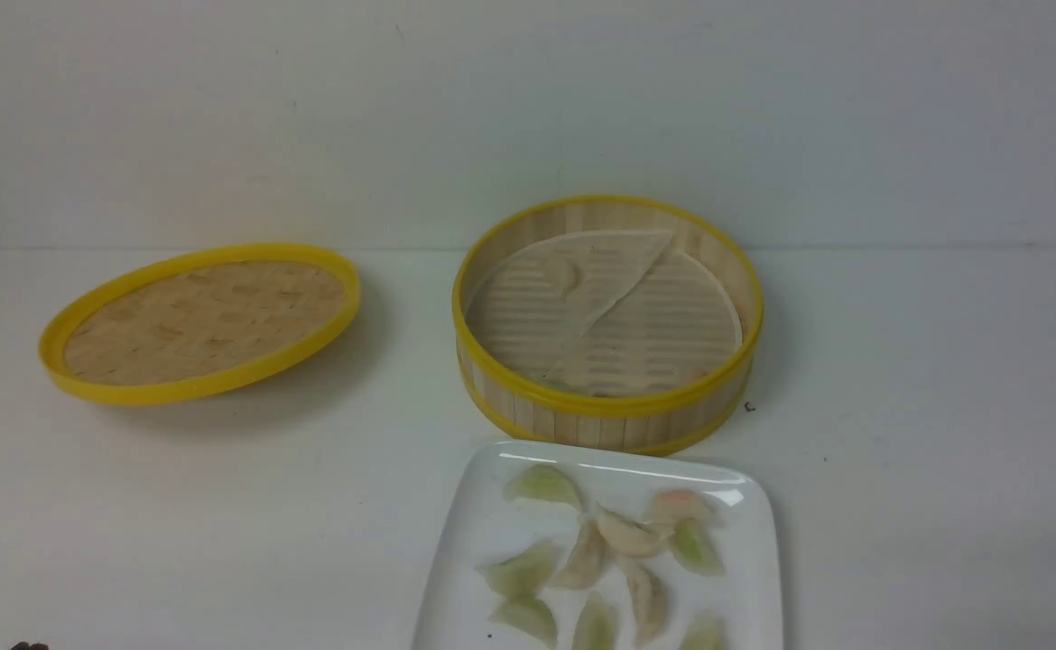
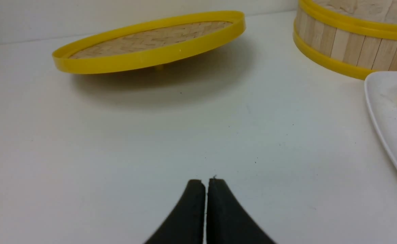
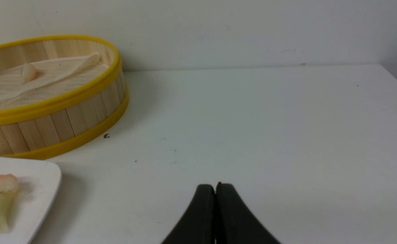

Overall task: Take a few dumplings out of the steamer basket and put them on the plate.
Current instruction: Use the left arm to grab a dumpling from the steamer

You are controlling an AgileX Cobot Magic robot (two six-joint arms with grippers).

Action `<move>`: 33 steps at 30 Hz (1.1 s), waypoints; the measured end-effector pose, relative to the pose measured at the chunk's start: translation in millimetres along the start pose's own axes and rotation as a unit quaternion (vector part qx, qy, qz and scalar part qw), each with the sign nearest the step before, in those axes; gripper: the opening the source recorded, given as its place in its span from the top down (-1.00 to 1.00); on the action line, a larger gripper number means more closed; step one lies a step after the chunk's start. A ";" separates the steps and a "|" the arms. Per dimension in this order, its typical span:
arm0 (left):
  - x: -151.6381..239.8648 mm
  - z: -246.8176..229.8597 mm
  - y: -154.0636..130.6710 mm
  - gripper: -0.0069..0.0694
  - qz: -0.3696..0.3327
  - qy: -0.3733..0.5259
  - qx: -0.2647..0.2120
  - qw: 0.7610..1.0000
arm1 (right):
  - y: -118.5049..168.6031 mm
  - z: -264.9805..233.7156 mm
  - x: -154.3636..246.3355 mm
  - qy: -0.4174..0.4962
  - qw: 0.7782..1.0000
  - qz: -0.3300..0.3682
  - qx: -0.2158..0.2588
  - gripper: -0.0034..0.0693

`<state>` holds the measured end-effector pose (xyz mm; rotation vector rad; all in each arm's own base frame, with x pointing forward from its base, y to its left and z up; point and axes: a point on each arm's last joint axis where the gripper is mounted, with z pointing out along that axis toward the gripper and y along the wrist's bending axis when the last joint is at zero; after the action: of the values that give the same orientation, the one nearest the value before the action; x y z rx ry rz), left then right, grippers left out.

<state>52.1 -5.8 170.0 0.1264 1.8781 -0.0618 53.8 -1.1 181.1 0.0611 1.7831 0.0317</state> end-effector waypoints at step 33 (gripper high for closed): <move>-218.5 37.9 -12.4 0.84 -0.195 0.060 0.085 0.975 | 0.0 0.1 0.0 -0.001 1.000 0.000 0.000 0.95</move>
<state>152.4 -34.4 366.1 -0.1279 1.9939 -0.4945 53.9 -1.0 181.1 0.0601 1.7808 0.0312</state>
